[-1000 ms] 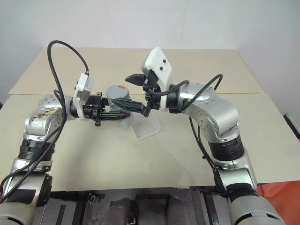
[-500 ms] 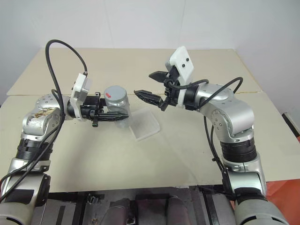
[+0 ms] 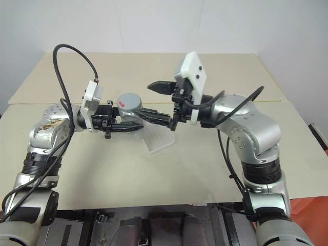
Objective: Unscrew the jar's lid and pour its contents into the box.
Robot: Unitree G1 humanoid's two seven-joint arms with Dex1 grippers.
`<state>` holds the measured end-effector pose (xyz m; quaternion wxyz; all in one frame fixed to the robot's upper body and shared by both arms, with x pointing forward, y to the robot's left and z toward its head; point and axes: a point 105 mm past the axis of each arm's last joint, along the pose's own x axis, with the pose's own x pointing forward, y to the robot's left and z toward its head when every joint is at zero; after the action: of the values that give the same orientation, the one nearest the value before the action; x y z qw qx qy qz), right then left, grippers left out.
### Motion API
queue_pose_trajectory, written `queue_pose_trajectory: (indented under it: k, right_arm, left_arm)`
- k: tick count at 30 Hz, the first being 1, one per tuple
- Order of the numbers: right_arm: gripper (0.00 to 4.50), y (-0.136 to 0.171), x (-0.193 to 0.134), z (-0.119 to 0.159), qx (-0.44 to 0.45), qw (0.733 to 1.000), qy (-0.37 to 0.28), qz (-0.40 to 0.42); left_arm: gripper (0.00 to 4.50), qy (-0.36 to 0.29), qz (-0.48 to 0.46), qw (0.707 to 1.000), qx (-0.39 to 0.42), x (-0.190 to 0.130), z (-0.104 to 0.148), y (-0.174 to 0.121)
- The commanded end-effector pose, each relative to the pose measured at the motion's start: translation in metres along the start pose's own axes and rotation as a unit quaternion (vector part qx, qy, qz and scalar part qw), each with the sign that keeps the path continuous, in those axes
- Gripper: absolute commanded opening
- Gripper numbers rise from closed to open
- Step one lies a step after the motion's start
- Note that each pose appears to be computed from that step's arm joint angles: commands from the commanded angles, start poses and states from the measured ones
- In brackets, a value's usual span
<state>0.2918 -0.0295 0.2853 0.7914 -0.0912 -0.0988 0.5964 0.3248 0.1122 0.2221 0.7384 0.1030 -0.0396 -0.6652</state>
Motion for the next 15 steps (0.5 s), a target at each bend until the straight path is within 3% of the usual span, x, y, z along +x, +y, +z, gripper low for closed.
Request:
queue_pose_trajectory:
  k: [1,15]
  right_arm:
    - [4.48,0.004,0.011,0.013,-0.019,1.000,-0.011,0.007]
    - [4.48,0.002,0.029,0.004,-0.007,1.000,0.009,0.014]
  left_arm:
    - [1.95,-0.005,-0.003,1.000,0.028,0.002,0.010,0.001]
    - [1.95,-0.003,0.000,0.999,0.032,0.000,0.010,-0.002]
